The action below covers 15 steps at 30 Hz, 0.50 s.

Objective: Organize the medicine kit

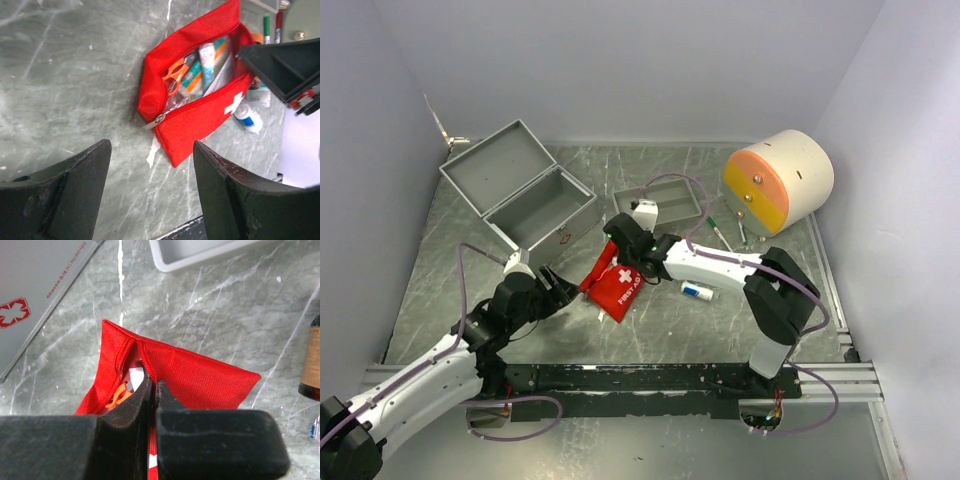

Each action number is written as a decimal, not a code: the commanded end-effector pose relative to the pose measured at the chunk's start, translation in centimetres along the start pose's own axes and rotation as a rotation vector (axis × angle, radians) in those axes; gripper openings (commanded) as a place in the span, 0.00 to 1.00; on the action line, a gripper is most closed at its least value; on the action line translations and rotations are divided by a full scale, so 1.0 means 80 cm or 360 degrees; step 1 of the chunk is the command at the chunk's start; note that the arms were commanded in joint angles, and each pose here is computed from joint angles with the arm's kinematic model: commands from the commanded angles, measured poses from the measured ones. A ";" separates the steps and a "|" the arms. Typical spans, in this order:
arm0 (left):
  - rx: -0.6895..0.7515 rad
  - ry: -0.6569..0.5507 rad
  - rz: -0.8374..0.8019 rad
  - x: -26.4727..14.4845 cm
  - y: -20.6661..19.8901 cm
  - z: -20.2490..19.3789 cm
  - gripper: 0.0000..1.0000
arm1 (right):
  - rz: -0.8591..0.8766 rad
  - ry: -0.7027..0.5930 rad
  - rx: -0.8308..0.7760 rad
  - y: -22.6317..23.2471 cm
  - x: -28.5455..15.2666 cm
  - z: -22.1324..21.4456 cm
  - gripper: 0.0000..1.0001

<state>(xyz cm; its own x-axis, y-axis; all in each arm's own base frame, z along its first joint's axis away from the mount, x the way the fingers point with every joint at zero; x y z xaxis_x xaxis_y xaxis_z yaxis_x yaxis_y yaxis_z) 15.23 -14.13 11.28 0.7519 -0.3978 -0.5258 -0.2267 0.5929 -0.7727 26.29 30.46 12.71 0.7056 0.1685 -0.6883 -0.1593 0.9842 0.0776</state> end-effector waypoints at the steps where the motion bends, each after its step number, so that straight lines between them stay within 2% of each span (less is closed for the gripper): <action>1: -0.0105 0.0024 -0.0224 0.005 -0.032 0.000 0.77 | 0.0182 -0.0095 0.0174 0.006 -0.010 0.010 0.00; 10: -0.0150 0.0020 -0.0380 0.018 -0.050 -0.001 0.71 | 0.0357 -0.0195 0.0468 -0.022 -0.052 0.029 0.00; 15: -0.0206 0.0009 -0.0408 0.014 -0.049 0.000 0.72 | 0.0354 -0.0223 0.0576 -0.034 -0.067 0.038 0.00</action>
<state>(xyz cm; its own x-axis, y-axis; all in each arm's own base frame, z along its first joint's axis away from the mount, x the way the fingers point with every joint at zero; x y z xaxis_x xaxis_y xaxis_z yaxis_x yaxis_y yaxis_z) 16.81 -16.45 12.21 0.7751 -0.4918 -0.3967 -0.1596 0.4552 -0.8760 24.75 27.02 16.39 0.7434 0.3336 -0.5797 -0.1125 0.9168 0.3832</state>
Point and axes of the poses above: each gripper's point midway between its finger pads, its own x axis out along the fingers, its own y axis along the line the jaws close on, z = x × y, the point moved 6 cm from there along -x, back along the fingers, and after that the axes turned 11 degrees about -x, right-handed, at the moved point
